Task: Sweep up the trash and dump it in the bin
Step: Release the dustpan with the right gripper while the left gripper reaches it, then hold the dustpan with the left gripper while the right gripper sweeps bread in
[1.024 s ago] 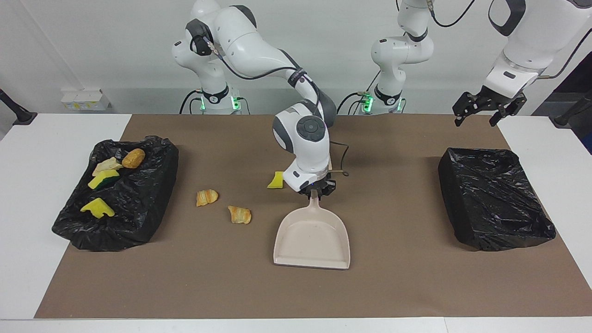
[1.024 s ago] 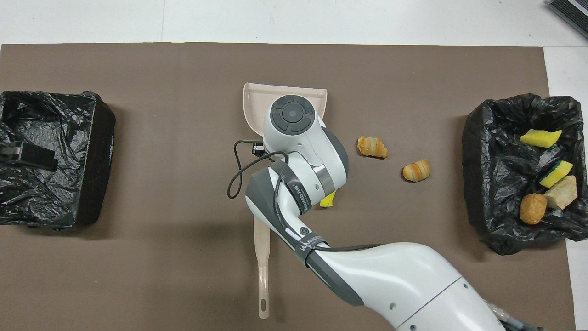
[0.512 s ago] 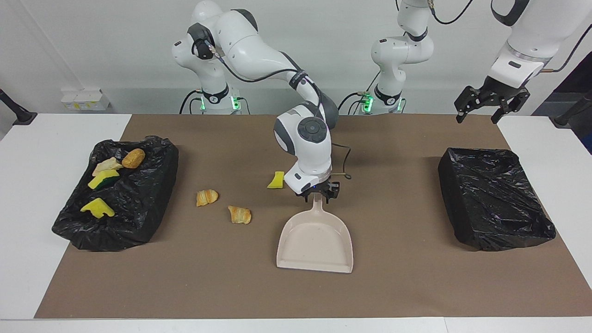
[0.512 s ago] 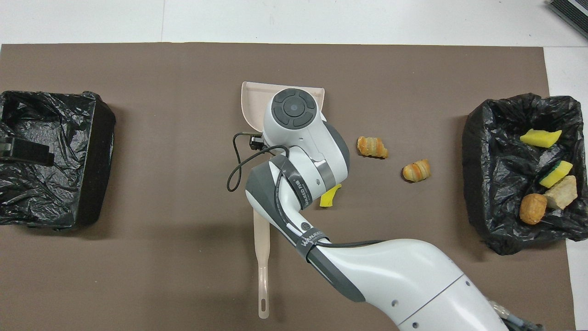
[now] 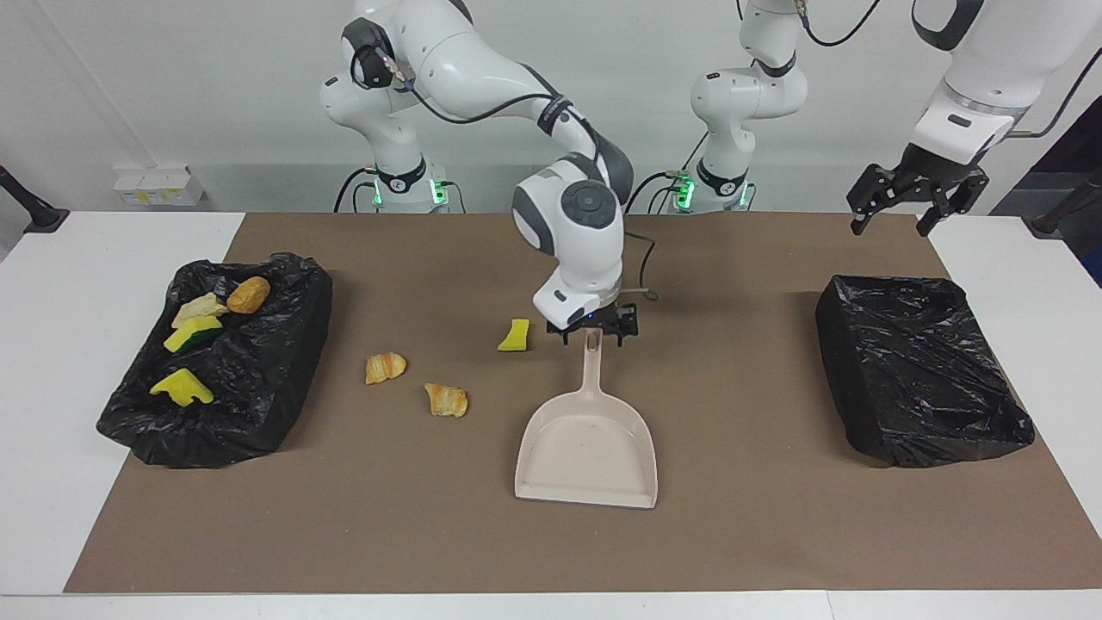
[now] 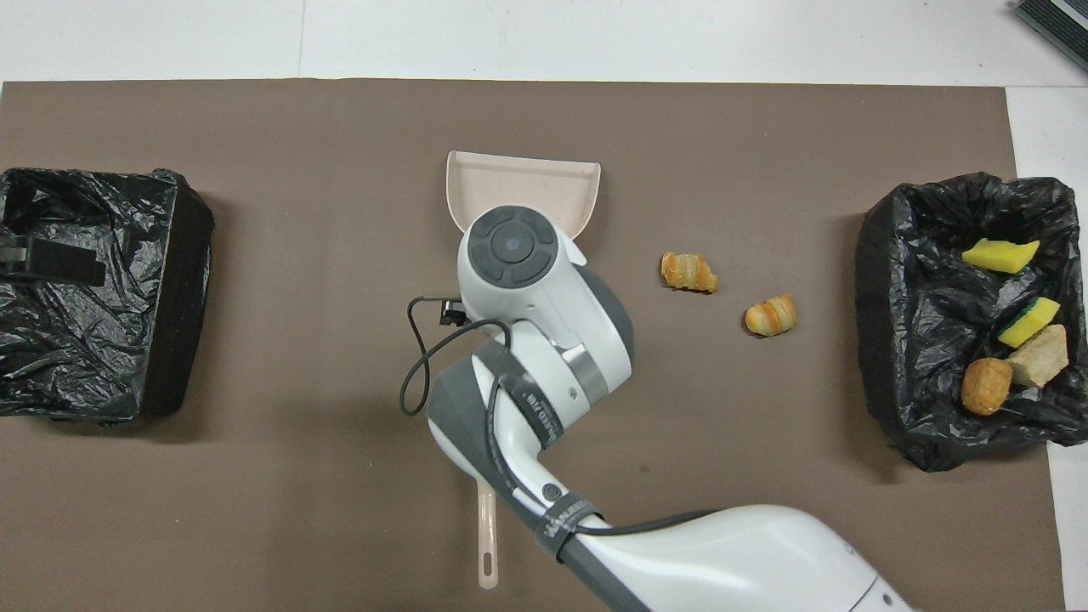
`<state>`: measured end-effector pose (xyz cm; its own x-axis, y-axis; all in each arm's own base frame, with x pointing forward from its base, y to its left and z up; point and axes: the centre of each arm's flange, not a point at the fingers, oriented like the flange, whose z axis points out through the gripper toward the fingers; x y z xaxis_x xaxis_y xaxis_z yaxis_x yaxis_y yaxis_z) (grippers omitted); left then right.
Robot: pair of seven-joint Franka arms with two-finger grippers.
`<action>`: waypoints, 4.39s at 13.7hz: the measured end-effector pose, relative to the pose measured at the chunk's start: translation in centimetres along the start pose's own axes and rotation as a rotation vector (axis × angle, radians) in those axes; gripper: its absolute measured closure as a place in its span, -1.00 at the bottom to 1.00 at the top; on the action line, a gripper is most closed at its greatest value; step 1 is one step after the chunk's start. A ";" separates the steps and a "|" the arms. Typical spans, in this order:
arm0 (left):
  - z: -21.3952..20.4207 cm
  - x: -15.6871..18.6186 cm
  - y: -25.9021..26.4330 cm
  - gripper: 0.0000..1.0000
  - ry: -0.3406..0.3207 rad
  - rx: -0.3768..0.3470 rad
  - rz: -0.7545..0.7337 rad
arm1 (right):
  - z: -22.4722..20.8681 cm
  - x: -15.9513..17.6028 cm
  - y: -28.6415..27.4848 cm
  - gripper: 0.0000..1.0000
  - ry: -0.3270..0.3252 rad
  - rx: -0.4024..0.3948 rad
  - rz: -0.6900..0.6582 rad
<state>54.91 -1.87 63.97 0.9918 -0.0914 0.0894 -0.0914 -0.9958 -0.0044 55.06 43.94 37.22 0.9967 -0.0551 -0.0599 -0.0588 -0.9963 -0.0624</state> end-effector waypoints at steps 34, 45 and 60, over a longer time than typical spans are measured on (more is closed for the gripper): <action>28.4 2.0 38.0 -0.85 -0.043 -0.093 0.046 | -2.4 -14.4 9.8 0.48 -0.231 -0.053 0.240; 23.6 3.4 31.4 0.37 -0.083 0.004 0.473 | -4.2 -2.5 31.6 0.48 -0.189 -0.081 0.067; 20.6 -3.3 20.6 0.37 -0.204 -0.001 1.208 | -0.8 -2.1 43.0 0.48 -0.135 -0.236 -0.059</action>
<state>51.59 -22.12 43.06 0.2650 -0.9556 -0.1290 -0.9625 -0.2702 0.0241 50.52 1.15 35.48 0.9805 -0.0034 -0.1967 0.0293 -0.9862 0.1632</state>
